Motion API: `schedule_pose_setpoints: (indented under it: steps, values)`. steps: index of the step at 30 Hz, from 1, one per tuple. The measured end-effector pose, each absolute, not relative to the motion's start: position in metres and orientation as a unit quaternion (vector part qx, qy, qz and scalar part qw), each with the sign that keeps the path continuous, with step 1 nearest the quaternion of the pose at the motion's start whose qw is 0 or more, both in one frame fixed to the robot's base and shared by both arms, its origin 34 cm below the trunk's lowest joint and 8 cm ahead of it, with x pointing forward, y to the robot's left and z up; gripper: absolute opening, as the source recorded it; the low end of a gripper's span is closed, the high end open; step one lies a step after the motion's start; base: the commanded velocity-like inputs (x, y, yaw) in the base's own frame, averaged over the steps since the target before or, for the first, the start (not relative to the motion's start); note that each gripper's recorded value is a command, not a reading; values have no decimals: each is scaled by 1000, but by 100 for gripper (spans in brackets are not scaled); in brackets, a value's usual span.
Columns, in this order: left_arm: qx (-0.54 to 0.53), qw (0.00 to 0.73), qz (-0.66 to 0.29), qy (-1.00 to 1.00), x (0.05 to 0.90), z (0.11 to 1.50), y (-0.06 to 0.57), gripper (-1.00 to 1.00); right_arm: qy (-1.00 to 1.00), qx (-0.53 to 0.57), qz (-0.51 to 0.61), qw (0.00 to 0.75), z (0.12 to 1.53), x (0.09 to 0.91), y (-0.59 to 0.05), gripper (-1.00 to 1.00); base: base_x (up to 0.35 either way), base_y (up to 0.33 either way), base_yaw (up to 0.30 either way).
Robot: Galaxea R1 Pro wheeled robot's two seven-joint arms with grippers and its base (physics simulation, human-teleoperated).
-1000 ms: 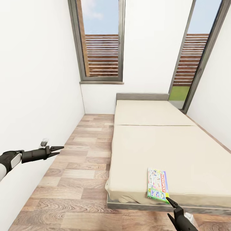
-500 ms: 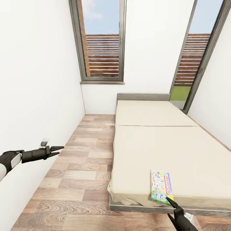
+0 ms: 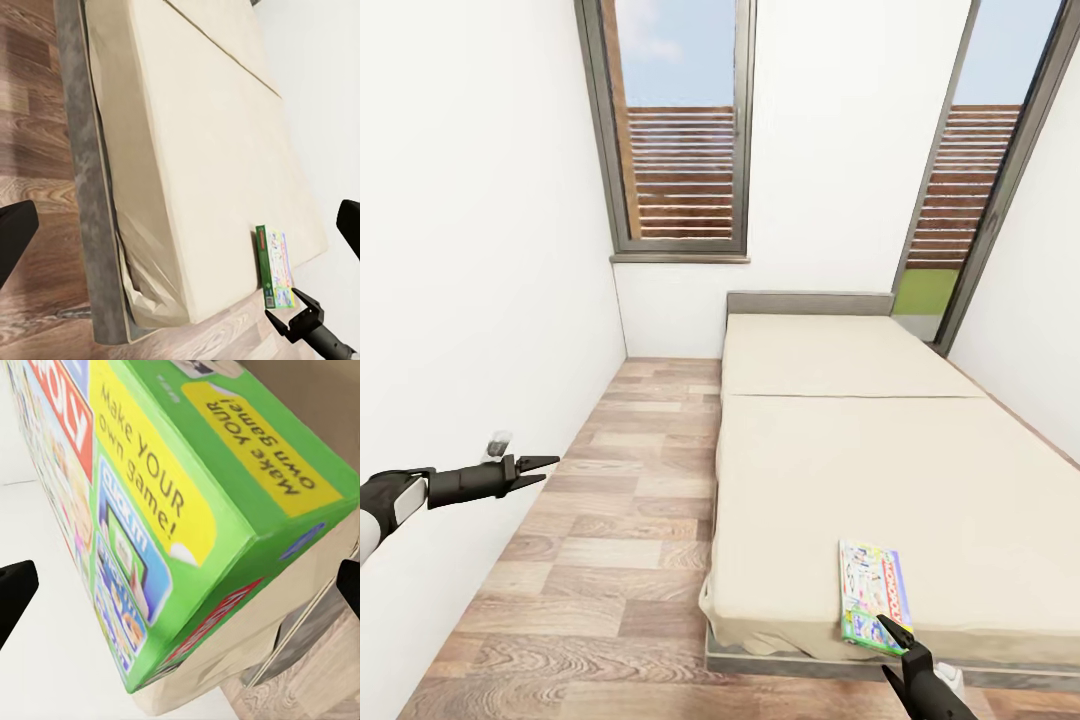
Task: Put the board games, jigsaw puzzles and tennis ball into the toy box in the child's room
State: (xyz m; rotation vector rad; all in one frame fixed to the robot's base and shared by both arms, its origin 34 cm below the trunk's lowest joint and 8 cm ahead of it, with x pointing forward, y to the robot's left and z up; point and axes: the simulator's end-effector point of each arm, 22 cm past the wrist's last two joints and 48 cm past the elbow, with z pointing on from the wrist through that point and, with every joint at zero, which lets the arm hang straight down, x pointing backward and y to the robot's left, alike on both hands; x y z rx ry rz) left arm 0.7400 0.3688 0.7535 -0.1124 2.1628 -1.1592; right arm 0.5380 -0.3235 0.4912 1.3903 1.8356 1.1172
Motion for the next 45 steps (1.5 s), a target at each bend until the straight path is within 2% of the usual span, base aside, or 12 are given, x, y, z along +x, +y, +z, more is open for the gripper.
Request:
schedule_pose_setpoints:
  steps: [27, 28, 45]
  values:
    - [-43, 335, -443, 831, 740, 752, 369, 100, 687, 521, 417, 287, 491, 538, -324, 100, 2, 1, 0]
    - [-43, 335, -443, 831, 740, 752, 369, 100, 687, 521, 418, 287, 491, 538, -324, -100, 0, 0, 0]
    - [-43, 334, -444, 831, 739, 752, 369, 100, 685, 522, 420, 287, 492, 538, -324, -100, 0, 0, 0]
